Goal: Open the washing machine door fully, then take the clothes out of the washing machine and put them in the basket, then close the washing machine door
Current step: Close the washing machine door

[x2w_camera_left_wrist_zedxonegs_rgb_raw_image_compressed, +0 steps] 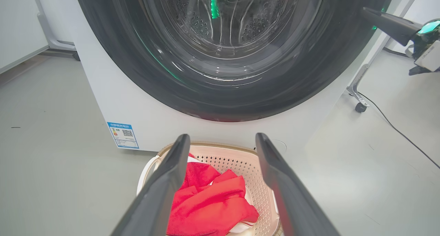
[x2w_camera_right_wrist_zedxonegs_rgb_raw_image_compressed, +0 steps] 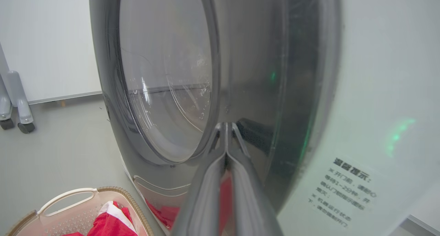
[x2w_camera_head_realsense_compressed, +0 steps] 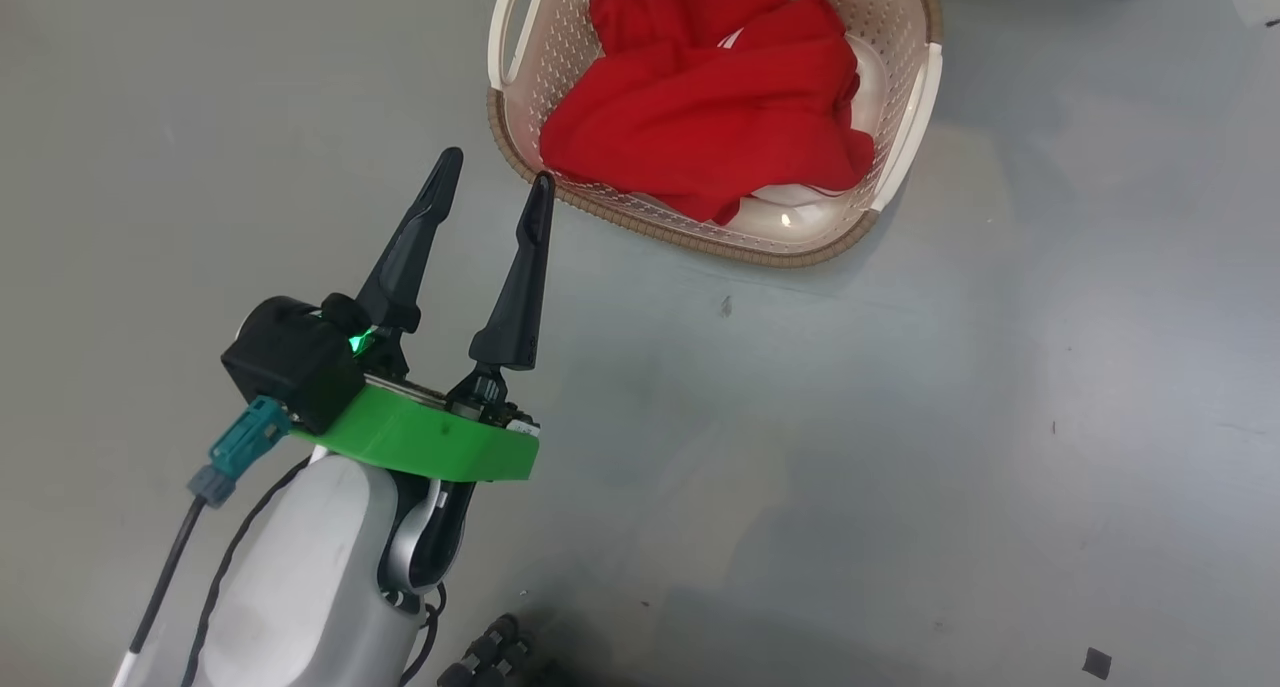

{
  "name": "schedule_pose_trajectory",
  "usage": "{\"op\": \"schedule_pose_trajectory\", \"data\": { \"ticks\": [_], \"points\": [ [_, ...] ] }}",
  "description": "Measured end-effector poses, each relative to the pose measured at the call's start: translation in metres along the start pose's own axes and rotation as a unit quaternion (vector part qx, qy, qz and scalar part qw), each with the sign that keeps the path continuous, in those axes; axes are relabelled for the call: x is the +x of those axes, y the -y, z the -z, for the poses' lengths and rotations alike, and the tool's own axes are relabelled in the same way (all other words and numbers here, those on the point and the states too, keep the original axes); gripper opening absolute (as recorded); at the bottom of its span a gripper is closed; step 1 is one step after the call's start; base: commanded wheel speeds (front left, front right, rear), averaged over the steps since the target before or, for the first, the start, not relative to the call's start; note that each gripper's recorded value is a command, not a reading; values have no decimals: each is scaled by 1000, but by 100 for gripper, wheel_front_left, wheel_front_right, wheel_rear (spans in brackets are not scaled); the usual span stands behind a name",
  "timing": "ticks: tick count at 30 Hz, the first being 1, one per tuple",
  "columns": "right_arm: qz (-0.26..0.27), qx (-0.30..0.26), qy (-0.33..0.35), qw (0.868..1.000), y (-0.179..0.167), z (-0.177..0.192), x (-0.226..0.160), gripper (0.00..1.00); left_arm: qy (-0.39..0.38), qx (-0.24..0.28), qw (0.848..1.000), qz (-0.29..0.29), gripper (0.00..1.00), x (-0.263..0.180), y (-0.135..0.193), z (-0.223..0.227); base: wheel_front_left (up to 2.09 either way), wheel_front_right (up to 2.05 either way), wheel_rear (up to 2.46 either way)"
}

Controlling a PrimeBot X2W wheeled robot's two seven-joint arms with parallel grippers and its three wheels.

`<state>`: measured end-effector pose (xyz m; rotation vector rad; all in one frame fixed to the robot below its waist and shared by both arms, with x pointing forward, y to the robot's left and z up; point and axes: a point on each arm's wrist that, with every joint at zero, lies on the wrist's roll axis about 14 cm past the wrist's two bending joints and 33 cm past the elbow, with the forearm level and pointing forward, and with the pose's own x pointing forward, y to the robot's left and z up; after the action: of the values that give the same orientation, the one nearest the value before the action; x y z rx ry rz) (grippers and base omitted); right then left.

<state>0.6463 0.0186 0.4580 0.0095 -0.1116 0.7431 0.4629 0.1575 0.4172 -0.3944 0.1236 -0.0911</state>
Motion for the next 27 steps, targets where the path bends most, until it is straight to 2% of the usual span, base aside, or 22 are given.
{"op": "schedule_pose_trajectory", "data": {
  "ticks": [13,27],
  "points": [
    [-5,2,-6,1000,6,15,17,0,-11,-5,1000,-10,100,3,-7,9,0,0,0],
    [-1,5,-6,1000,5,17,16,0,-10,-4,1000,-11,100,2,-6,6,0,0,0]
  ]
}}
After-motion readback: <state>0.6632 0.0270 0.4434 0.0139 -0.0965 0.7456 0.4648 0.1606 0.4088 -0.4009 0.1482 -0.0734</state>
